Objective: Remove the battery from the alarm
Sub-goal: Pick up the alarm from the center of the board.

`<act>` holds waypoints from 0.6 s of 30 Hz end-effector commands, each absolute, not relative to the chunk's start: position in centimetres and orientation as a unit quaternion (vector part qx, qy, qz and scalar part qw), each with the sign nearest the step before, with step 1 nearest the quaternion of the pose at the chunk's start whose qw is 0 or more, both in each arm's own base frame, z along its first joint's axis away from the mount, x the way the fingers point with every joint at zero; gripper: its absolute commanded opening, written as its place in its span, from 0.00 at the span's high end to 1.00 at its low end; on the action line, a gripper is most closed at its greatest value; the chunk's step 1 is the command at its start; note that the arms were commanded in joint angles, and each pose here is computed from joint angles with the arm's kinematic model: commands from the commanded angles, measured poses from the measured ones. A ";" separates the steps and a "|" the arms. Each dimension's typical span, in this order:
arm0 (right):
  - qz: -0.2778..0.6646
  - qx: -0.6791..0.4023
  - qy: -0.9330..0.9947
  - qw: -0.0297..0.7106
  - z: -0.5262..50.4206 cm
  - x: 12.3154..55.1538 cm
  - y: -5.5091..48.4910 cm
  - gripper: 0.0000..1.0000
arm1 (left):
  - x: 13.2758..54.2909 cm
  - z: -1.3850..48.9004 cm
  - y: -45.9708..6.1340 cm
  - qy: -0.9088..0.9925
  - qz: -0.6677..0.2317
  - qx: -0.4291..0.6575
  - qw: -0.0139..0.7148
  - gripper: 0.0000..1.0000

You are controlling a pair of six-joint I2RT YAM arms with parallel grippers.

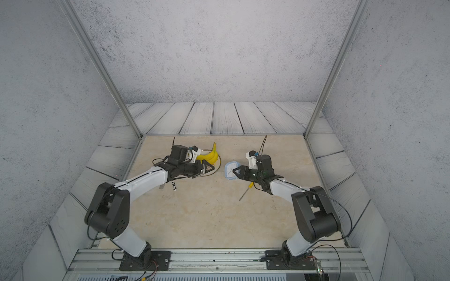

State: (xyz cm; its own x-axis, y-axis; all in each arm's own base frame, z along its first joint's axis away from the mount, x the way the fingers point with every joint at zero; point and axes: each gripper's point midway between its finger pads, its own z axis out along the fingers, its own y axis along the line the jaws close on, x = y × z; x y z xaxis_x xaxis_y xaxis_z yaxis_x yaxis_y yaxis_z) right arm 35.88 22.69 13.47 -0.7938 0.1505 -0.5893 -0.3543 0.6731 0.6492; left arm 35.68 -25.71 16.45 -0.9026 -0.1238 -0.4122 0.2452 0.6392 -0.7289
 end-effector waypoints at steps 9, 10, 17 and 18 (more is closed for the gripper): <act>0.146 -0.315 0.799 0.490 19.2 30.4 23.1 0.57 | 29.3 19.2 -22.4 0.870 -0.459 -0.150 0.101 0.15; 0.124 -0.334 0.788 0.502 19.5 30.1 23.4 0.57 | 28.8 19.5 -22.5 0.864 -0.468 -0.167 0.088 0.15; 0.002 -0.448 0.701 0.555 20.7 27.8 26.2 0.57 | 27.6 20.4 -23.9 0.823 -0.518 -0.232 0.016 0.07; -0.010 -0.465 0.688 0.558 20.6 27.5 26.8 0.58 | 27.5 20.4 -24.3 0.822 -0.520 -0.233 0.009 0.06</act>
State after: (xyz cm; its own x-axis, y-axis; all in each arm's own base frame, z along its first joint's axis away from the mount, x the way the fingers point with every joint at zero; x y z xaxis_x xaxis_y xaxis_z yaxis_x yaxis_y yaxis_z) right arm 26.48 26.99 18.67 -0.0950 -0.5595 -0.8233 -0.7248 0.6058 -0.3280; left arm 28.00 -23.19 19.64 -0.9108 -0.3964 0.1156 -0.2944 0.4268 -0.8551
